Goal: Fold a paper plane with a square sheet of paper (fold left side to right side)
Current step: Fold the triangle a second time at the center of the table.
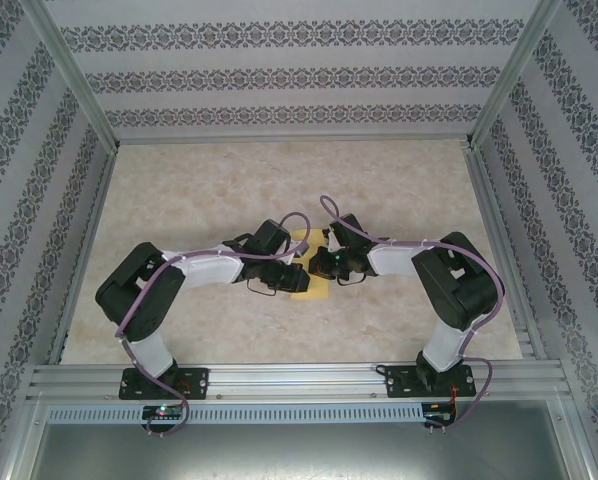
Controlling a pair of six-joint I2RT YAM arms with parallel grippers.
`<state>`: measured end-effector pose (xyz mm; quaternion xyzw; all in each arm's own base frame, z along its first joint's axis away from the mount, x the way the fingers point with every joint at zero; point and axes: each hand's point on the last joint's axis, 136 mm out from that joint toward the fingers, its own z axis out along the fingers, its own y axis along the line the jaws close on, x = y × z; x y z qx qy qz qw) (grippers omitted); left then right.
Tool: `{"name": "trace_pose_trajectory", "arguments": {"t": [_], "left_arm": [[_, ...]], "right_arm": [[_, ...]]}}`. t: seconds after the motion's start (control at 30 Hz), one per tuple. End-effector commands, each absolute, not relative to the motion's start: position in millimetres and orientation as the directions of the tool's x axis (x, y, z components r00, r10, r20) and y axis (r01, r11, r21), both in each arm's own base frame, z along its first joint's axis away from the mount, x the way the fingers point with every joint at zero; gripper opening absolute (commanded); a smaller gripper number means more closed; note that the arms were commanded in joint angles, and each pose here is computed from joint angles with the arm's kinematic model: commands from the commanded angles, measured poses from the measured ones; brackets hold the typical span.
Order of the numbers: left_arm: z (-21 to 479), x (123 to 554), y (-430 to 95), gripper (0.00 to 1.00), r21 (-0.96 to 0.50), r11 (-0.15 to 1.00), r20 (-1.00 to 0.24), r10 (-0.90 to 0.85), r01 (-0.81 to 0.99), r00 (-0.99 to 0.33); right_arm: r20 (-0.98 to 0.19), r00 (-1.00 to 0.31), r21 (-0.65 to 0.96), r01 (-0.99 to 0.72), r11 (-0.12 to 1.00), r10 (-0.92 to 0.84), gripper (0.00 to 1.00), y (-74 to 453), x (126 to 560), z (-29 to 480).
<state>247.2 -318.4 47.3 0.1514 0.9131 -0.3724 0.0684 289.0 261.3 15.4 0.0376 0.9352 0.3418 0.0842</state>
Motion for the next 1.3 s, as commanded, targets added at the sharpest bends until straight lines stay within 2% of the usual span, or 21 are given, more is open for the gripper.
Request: {"name": "trace_pose_trajectory", "arguments": {"t": [0.0,0.37,1.27], "left_arm": [[42,252,-324,0.15,-0.655,0.68,-0.239,0.226,0.329,-0.944],[22,249,-305,0.13,-0.569,0.755,-0.222,0.241,0.326,-0.945],[16,222,-265,0.07,-0.554,0.797,-0.168,0.177,0.241,-0.97]], "right_arm": [[-0.068,-0.991,0.556,0.061,0.829,0.119,0.0,243,272,-12],[-0.068,-0.992,0.538,0.056,0.841,0.11,0.0,240,270,-13],[-0.06,-0.992,0.515,0.061,0.855,0.108,0.0,233,269,-15]]}}
